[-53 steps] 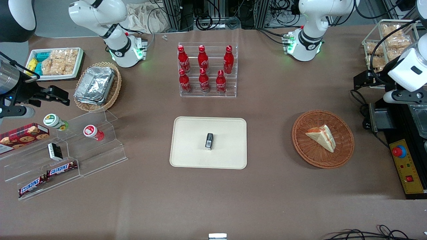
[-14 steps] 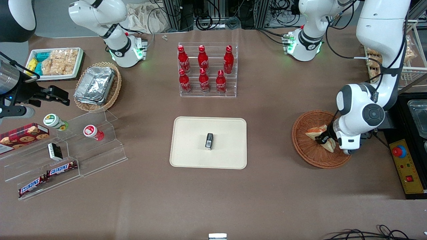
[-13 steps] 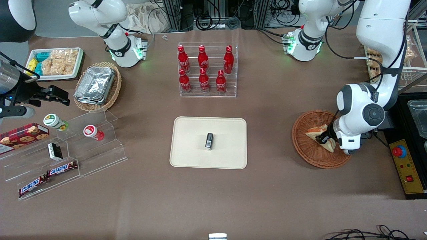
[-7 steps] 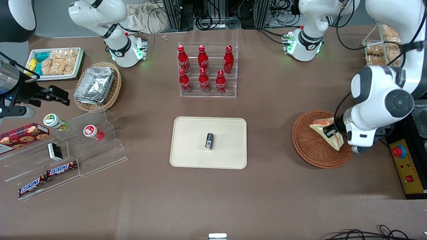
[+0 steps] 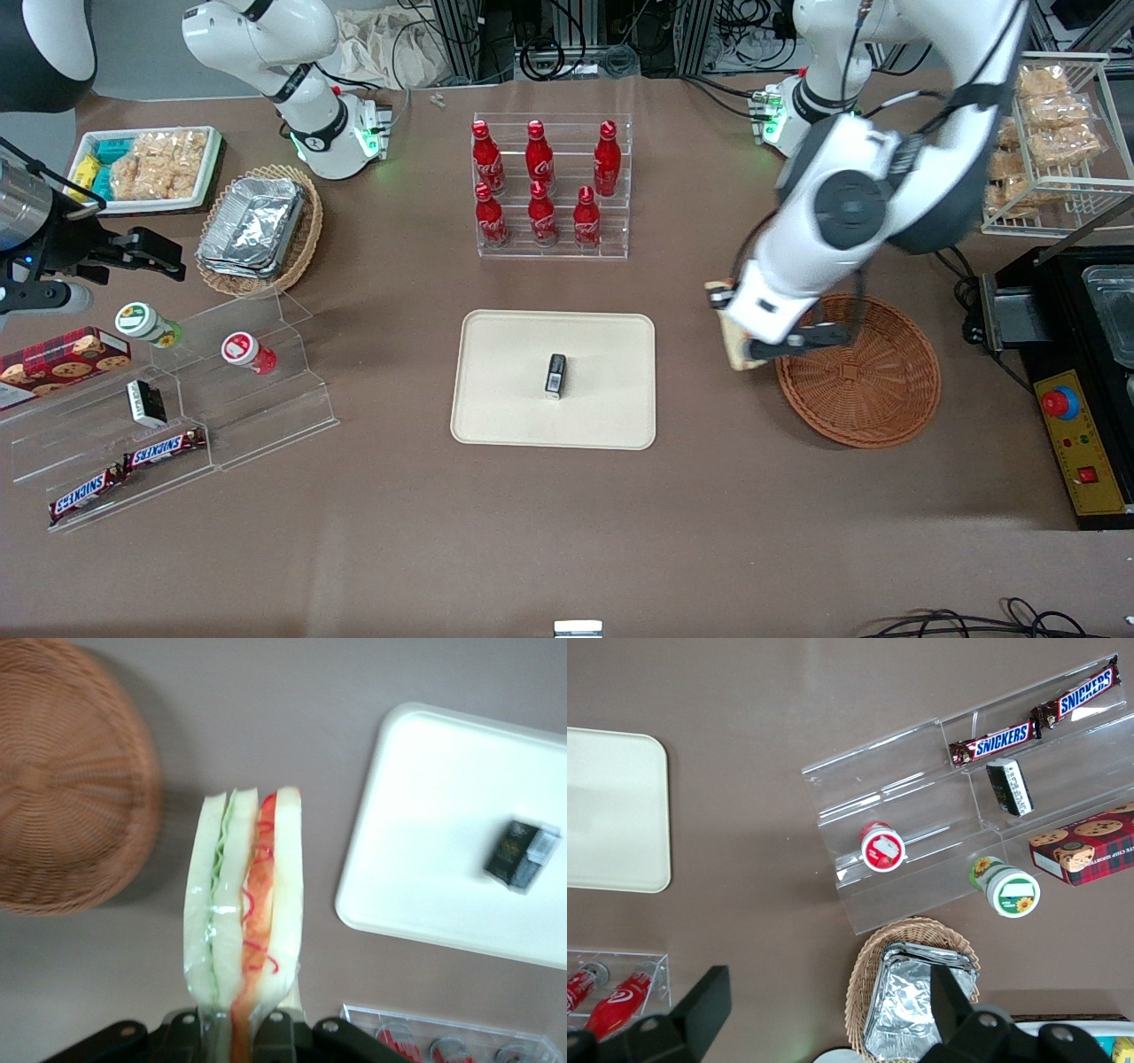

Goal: Place sandwich from basket to tray
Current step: 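Carry the sandwich to the cream tray beside the black box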

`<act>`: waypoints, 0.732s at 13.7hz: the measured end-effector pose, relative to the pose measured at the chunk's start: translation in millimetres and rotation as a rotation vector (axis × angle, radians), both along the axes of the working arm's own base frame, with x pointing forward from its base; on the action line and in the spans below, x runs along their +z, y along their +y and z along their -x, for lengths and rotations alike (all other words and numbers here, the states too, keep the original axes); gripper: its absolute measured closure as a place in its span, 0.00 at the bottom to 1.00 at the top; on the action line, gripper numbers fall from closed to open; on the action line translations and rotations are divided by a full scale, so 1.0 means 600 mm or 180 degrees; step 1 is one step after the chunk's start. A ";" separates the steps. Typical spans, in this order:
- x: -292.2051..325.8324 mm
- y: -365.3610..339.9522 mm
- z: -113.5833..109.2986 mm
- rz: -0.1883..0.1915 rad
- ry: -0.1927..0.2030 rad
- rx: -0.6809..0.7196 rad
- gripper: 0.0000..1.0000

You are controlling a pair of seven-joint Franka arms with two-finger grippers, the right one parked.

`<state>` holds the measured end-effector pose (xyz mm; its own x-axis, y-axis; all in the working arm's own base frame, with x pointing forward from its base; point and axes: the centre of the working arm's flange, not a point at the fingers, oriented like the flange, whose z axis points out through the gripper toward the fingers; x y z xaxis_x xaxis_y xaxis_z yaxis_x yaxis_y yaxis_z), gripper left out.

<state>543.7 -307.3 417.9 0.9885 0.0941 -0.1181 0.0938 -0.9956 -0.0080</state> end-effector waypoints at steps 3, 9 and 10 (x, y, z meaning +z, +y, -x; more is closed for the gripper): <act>-0.117 -0.088 0.005 0.0043 -0.0032 -0.0341 0.81; -0.296 -0.155 -0.015 0.0221 -0.0287 -0.0686 0.82; -0.307 -0.159 -0.017 0.0261 -0.0314 -0.0685 0.84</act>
